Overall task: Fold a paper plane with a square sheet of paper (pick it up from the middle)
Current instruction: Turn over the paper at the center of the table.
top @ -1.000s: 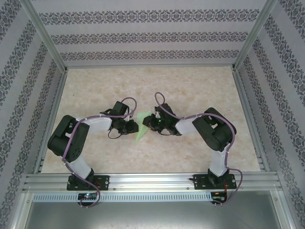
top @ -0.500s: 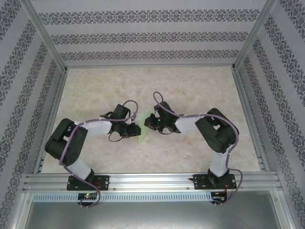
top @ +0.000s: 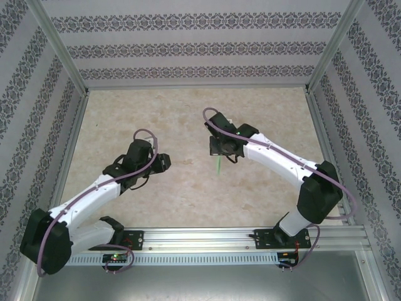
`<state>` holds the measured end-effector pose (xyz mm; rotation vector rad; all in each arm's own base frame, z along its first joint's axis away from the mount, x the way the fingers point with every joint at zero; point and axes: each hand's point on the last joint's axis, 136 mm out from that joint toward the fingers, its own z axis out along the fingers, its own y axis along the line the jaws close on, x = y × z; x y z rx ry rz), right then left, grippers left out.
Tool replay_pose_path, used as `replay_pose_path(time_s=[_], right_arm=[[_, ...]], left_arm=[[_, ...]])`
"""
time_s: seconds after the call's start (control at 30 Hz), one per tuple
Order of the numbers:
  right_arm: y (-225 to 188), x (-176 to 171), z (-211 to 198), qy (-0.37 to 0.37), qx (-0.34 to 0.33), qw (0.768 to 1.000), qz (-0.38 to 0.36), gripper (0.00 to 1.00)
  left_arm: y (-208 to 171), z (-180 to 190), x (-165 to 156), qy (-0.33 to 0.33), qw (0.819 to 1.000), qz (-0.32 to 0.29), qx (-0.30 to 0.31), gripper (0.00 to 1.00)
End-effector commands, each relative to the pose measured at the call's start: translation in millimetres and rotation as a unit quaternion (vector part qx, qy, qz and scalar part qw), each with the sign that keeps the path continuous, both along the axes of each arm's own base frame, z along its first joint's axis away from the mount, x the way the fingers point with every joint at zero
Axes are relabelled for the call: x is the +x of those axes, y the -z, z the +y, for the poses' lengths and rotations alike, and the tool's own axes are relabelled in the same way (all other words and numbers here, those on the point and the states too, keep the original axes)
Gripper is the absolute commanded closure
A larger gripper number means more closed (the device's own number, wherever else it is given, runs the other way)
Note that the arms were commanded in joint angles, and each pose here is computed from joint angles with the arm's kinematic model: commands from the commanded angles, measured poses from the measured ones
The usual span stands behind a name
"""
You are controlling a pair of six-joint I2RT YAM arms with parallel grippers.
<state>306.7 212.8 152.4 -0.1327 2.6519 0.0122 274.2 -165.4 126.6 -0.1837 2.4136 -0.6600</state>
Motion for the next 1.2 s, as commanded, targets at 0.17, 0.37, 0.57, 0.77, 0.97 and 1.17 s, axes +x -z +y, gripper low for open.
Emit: replay_pose_path(time_s=[0.17, 0.37, 0.57, 0.77, 0.97, 1.17], right_arm=[[32.2, -25.7, -23.1, -0.067, -0.266, 0.959, 0.067, 0.98], [80.5, -33.8, 41.0, -0.121, -0.280, 0.946, 0.106, 0.93], [102.4, -44.5, 106.4, -0.159, -0.192, 0.959, 0.134, 0.74], [82.0, -54.3, 146.2, -0.188, -0.064, 0.971, 0.131, 0.52], [48.1, -61.7, 154.9, -0.190, 0.126, 0.966, 0.126, 0.31], [32.9, -57.0, 129.5, -0.157, 0.245, 0.951, 0.109, 0.53]], left_arm=[[-8.5, 71.5, -11.2, -0.152, 0.985, -0.035, 0.069, 0.60], [-17.8, 93.0, -21.5, -0.192, 0.977, -0.065, 0.069, 0.55], [-16.5, 96.9, -26.6, -0.194, 0.977, -0.065, 0.067, 0.54], [-15.5, 90.8, -24.5, -0.182, 0.980, -0.060, 0.060, 0.53], [-10.6, 78.5, -20.4, -0.157, 0.985, -0.044, 0.054, 0.53], [-6.2, 53.3, -14.5, -0.102, 0.994, -0.030, 0.034, 0.52]])
